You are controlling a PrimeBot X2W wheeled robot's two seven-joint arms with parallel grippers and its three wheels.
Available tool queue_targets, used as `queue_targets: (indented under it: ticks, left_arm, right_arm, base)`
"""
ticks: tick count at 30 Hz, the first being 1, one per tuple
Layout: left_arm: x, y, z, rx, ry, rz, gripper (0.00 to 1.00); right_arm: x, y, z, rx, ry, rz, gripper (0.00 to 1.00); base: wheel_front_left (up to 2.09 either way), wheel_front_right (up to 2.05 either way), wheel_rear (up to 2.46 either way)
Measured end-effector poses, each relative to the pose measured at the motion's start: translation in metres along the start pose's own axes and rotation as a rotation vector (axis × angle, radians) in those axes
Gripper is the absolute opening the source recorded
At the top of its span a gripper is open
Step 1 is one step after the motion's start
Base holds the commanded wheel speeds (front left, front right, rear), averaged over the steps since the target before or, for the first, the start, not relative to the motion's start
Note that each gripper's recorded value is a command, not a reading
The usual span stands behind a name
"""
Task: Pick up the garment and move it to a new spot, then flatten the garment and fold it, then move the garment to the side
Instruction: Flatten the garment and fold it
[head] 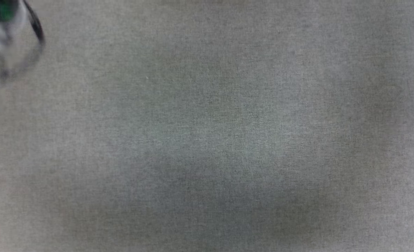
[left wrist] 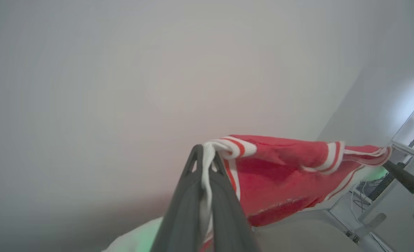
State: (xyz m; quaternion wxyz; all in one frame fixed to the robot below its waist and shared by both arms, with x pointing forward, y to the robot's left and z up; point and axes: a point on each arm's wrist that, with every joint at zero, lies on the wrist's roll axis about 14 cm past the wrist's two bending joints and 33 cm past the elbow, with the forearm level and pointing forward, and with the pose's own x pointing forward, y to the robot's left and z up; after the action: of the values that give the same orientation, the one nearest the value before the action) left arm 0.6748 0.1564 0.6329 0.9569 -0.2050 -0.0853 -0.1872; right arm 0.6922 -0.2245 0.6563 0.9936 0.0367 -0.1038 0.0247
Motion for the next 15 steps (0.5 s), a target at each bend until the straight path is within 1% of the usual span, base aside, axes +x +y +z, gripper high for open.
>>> queue_targets:
  ticks: [4, 8, 9, 11, 13, 15]
  left_arm:
    - [-0.046, 0.002, -0.045, -0.135, 0.105, 0.012, 0.0]
    - [-0.101, -0.007, -0.086, -0.209, 0.232, 0.007, 0.0]
    - [-0.115, -0.011, -0.094, -0.216, 0.264, 0.001, 0.0]
    - [-0.141, -0.013, -0.106, -0.253, 0.304, 0.015, 0.0]
    - [-0.165, -0.011, -0.115, -0.258, 0.344, 0.037, 0.0]
    - [-0.185, -0.012, -0.122, -0.287, 0.364, 0.058, 0.0]
  right_arm:
    - [-0.04, 0.003, -0.059, 0.013, 0.16, 0.047, 0.0]
    - [-0.099, -0.008, -0.106, 0.036, 0.334, 0.07, 0.0]
    - [-0.114, -0.007, -0.114, 0.05, 0.372, 0.082, 0.0]
    - [-0.144, -0.004, -0.128, 0.121, 0.446, 0.092, 0.0]
    - [-0.173, 0.004, -0.137, 0.151, 0.516, 0.123, 0.0]
    - [-0.198, 0.005, -0.14, 0.163, 0.568, 0.136, 0.0]
  base:
    - [0.0, 0.0, 0.0]
    - [0.0, 0.0, 0.0]
    - [0.0, 0.0, 0.0]
    - [0.0, 0.0, 0.0]
    - [0.0, 0.0, 0.0]
    - [0.0, 0.0, 0.0]
